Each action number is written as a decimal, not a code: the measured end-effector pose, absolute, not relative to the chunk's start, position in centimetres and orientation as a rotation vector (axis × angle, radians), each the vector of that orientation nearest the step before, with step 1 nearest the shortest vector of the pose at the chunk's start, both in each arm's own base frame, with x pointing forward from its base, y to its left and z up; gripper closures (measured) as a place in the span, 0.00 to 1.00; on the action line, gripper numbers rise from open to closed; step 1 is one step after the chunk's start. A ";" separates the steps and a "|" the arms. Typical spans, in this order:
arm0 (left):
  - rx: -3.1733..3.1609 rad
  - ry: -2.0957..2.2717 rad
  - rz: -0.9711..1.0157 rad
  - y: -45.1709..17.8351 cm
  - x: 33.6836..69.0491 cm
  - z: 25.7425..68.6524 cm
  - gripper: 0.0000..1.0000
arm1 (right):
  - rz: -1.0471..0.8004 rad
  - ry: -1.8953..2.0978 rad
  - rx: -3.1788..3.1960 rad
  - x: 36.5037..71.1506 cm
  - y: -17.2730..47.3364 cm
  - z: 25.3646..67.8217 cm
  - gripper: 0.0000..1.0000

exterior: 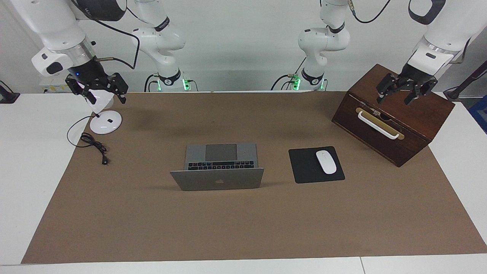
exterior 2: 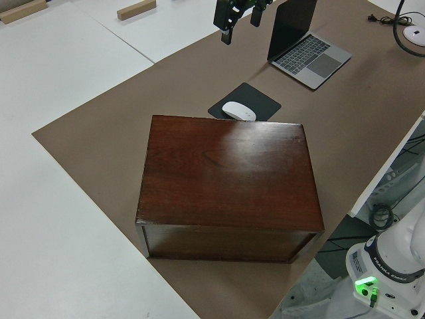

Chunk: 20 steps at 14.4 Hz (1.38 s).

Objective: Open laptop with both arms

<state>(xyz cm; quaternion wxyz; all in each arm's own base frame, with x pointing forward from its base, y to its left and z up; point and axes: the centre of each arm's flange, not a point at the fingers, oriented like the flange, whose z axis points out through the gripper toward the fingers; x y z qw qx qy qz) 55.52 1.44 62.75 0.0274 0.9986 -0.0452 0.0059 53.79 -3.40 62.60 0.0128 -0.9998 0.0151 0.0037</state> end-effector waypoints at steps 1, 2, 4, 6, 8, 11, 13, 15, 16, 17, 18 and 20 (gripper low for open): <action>3.083 -0.136 0.001 1.5 55.7 62.2 0.00 | 0.010 0.041 -3.116 53.8 -3.2 62.6 0.00; 3.083 -0.134 -0.012 1.5 55.7 61.8 0.00 | 0.010 0.035 -3.116 53.8 -3.0 62.6 0.00; 3.082 -0.130 -0.031 1.6 55.6 61.2 0.00 | 0.010 0.027 -3.116 53.9 -2.7 62.6 0.00; 3.081 -0.126 -0.046 1.7 55.6 60.9 0.00 | 0.004 0.021 -3.116 53.9 -2.5 62.6 0.00; 3.080 -0.119 -0.060 1.9 55.4 61.0 0.00 | 0.003 0.016 -3.115 54.0 -2.3 62.6 0.00; 3.082 -0.111 -0.071 2.2 55.1 61.1 0.00 | 0.003 0.000 -3.114 54.0 -1.7 62.6 0.00; 3.092 -0.111 -0.081 2.4 55.0 61.1 0.00 | 0.009 -0.009 -3.111 54.0 -0.6 62.5 0.00; 3.105 -0.112 -0.082 2.5 55.0 61.1 0.00 | 0.012 -0.002 -3.103 54.0 0.5 62.5 0.00; 3.117 -0.116 -0.081 2.6 55.1 61.1 0.00 | 0.018 0.014 -3.099 53.9 0.7 62.3 0.00; 3.126 -0.120 -0.078 2.7 55.1 61.2 0.00 | 0.026 0.037 -3.096 53.9 0.7 62.1 0.00; 3.130 -0.122 -0.074 2.8 55.1 61.3 0.00 | 0.032 0.054 -3.096 53.9 0.6 61.9 0.00; 3.131 -0.123 -0.068 2.8 55.1 61.4 0.00 | 0.039 0.083 -3.096 53.9 0.2 61.7 0.00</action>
